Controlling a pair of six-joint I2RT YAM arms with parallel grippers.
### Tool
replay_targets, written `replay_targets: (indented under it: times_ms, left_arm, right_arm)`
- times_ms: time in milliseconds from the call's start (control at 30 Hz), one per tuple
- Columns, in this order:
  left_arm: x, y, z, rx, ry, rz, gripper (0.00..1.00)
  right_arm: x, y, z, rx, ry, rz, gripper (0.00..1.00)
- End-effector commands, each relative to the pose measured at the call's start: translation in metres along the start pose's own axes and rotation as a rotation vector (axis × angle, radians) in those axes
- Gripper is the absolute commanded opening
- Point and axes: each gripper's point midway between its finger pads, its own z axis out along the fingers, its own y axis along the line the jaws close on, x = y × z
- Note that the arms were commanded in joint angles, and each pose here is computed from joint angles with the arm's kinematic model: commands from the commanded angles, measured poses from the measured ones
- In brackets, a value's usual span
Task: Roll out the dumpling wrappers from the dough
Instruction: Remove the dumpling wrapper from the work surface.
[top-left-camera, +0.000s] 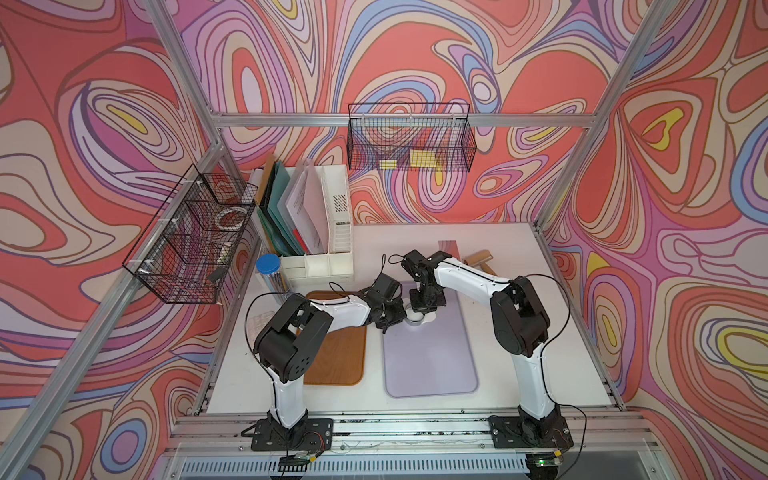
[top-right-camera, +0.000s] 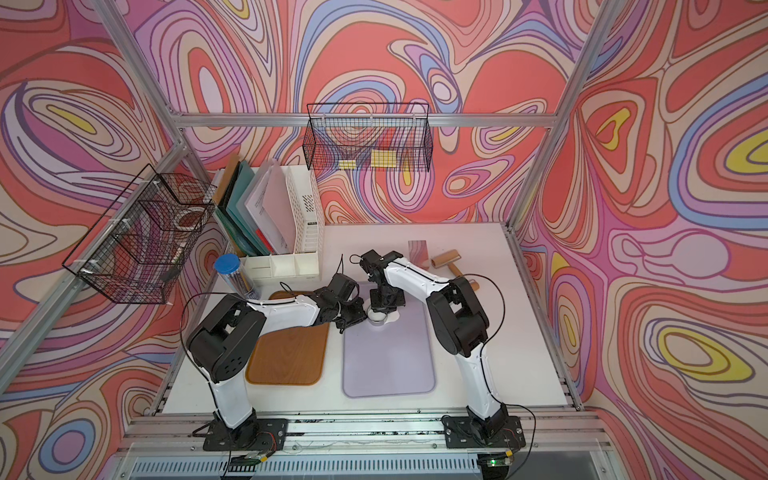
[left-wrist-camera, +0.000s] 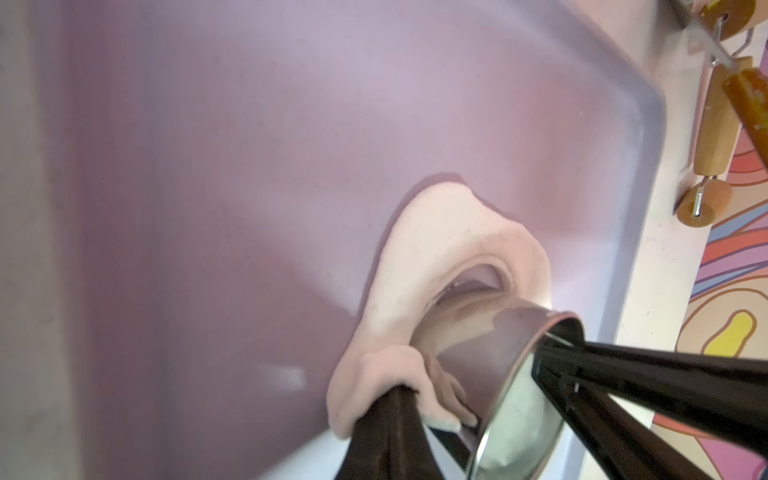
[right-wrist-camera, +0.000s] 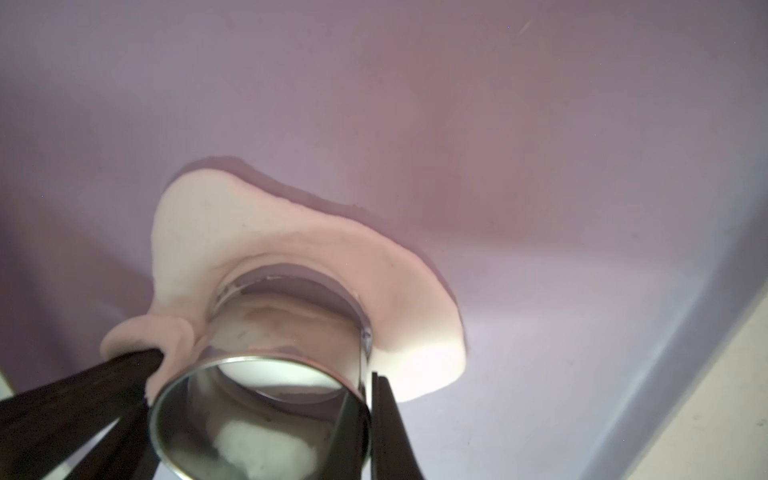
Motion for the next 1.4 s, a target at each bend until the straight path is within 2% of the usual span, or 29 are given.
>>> replay_targets:
  times_ms: [0,333,500,567,700,833,933,1200,1367]
  left_arm:
    - [-0.047,-0.002,0.003,-0.009,-0.135,0.041,0.02]
    - [-0.073,-0.030,0.003,0.063,-0.176,0.062,0.04]
    - [-0.081,-0.020,-0.039,0.052,-0.274,0.069,0.08]
    - [-0.073,-0.010,-0.060,0.023,-0.282,0.091,0.12]
    - [-0.028,-0.001,-0.079,0.019,-0.183,0.130,0.15]
    - [0.005,0.008,-0.063,0.039,-0.096,0.115,0.11]
    - [0.001,0.010,-0.045,0.023,-0.090,0.102,0.09]
    - [-0.012,-0.010,-0.013,0.099,-0.080,0.049,0.05]
    - [-0.010,-0.004,0.010,0.052,-0.019,0.006,0.05]
  right_arm:
    - [0.045,-0.002,0.021,0.022,0.186,-0.066,0.02]
    - [0.047,0.000,0.023,0.010,0.205,-0.080,0.03]
    - [0.047,0.001,0.023,0.009,0.211,-0.089,0.03]
    - [0.046,0.002,0.021,0.004,0.208,-0.099,0.03]
    - [0.044,0.004,0.018,-0.003,0.203,-0.113,0.03]
    - [0.043,0.007,0.018,-0.017,0.201,-0.123,0.03]
    - [0.043,0.007,0.018,-0.020,0.201,-0.125,0.03]
    - [0.045,0.005,0.015,-0.015,0.200,-0.126,0.03]
    - [0.046,0.005,0.015,-0.019,0.200,-0.126,0.03]
